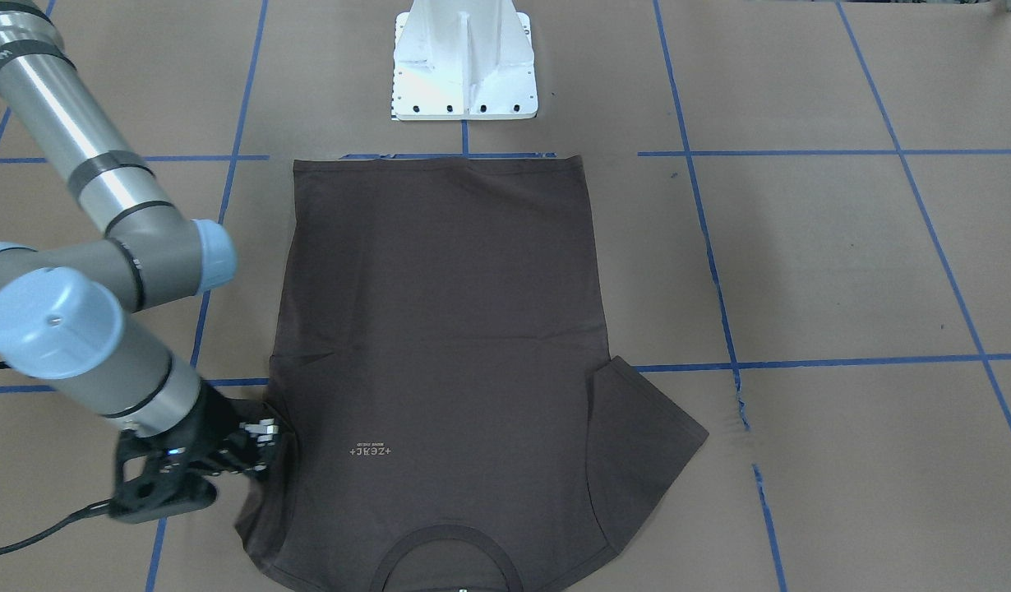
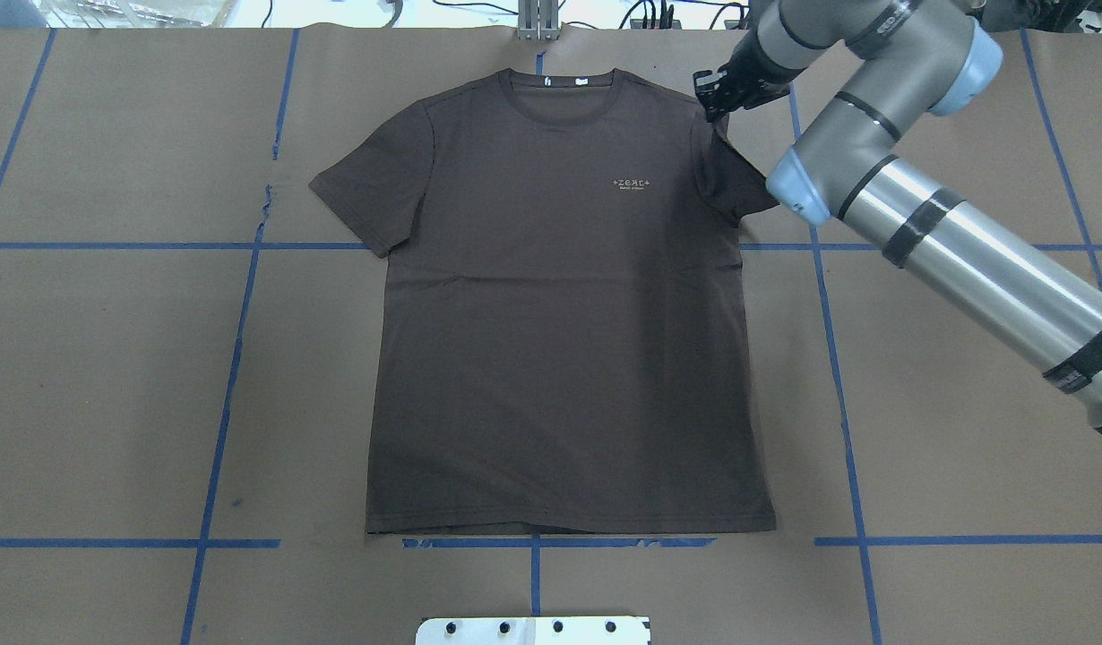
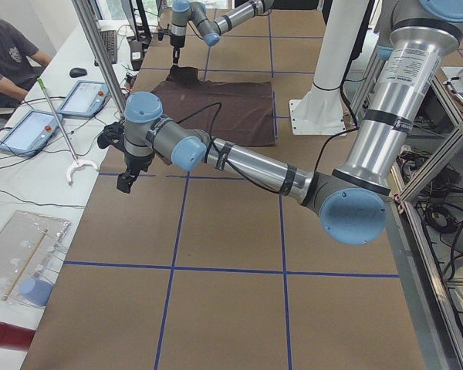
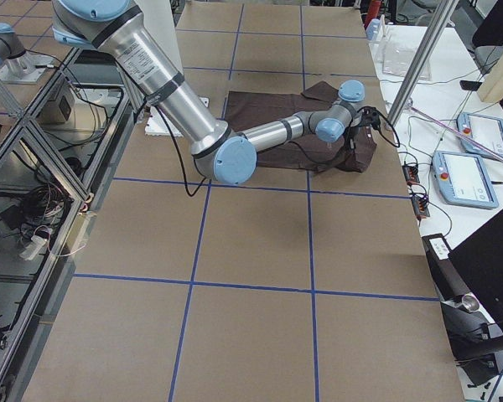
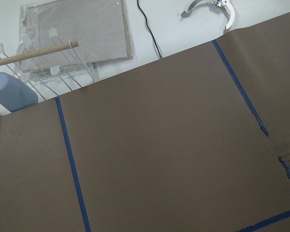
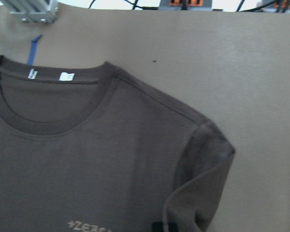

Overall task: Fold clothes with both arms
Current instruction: 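Fold the grasped sleeve inward across the shirt body with the right gripper, then release the sleeve and raise the right gripper while the left arm reaches toward the shirt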

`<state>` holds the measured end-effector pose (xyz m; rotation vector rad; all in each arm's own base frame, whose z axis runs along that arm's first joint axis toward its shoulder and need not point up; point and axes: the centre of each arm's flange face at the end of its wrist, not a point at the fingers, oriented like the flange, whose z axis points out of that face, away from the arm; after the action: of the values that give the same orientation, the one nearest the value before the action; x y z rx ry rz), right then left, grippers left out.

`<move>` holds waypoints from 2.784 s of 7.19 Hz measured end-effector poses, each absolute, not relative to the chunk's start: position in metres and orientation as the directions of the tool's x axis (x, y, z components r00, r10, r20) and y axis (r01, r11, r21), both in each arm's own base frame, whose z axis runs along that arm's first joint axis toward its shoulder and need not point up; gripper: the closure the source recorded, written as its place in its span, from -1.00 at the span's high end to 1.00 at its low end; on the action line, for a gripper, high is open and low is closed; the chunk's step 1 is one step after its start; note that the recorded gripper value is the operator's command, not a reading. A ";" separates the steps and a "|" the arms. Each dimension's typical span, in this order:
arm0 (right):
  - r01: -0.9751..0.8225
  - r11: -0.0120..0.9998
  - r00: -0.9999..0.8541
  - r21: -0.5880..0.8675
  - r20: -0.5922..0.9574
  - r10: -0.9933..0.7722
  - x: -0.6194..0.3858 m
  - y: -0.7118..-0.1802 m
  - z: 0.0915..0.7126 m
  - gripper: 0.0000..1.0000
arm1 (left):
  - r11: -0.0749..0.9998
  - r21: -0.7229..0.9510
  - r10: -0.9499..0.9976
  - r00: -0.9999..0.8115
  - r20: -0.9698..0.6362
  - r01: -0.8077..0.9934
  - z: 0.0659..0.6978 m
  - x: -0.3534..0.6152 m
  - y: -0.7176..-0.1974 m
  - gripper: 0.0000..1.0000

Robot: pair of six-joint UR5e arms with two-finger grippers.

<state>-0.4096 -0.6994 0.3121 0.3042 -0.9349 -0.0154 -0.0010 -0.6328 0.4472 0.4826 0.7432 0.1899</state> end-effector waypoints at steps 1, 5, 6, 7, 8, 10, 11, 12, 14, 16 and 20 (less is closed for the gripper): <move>-0.126 0.949 0.611 0.288 0.776 -0.154 -0.447 -0.686 0.296 -1.00 | 0.876 0.483 0.331 0.726 -0.603 0.002 0.449 -0.001 -0.634 1.00; -0.138 0.941 0.644 0.310 0.750 -0.152 -0.499 -0.673 0.284 1.00 | 0.886 0.463 0.302 0.711 -0.635 0.036 0.441 0.024 -0.638 1.00; -0.138 0.952 0.627 0.274 0.768 -0.130 -0.487 -0.679 0.285 1.00 | 0.890 0.452 0.282 0.695 -0.661 0.068 0.428 0.064 -0.641 1.00; -0.120 0.971 0.599 0.209 0.795 -0.097 -0.462 -0.688 0.289 1.00 | 0.893 0.434 0.244 0.683 -0.689 0.118 0.412 0.118 -0.643 1.00; -0.098 0.986 0.579 0.133 0.814 -0.053 -0.431 -0.692 0.295 1.00 | 0.899 0.405 0.202 0.661 -0.722 0.167 0.393 0.174 -0.644 1.00; -0.071 0.997 0.545 0.028 0.838 0.015 -0.365 -0.678 0.314 1.00 | 0.910 0.326 0.113 0.607 -0.787 0.255 0.363 0.281 -0.642 1.00; -0.064 0.998 0.525 0.012 0.851 0.023 -0.339 -0.667 0.321 1.00 | 0.904 0.302 0.070 0.592 -0.803 0.303 0.364 0.327 -0.640 1.00; -0.061 0.998 0.506 -0.006 0.862 0.036 -0.319 -0.663 0.324 1.00 | 0.894 0.288 0.039 0.580 -0.814 0.343 0.377 0.362 -0.638 1.00; -0.054 0.998 0.490 -0.024 0.871 0.048 -0.300 -0.664 0.333 1.00 | 0.878 0.282 0.003 0.586 -0.810 0.386 0.403 0.397 -0.639 1.00; -0.036 0.999 0.490 -0.001 0.871 0.019 -0.300 -0.662 0.336 1.00 | 0.866 0.296 -0.015 0.613 -0.790 0.403 0.412 0.420 -0.644 1.00; -0.024 1.000 0.490 0.016 0.872 -0.002 -0.302 -0.660 0.335 1.00 | 0.875 0.304 -0.008 0.639 -0.769 0.377 0.427 0.453 -0.632 0.75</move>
<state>-0.3018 -0.6603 0.3346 0.0279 -1.0585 0.0134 0.4527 -0.6319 0.4266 0.4689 0.8562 -0.2291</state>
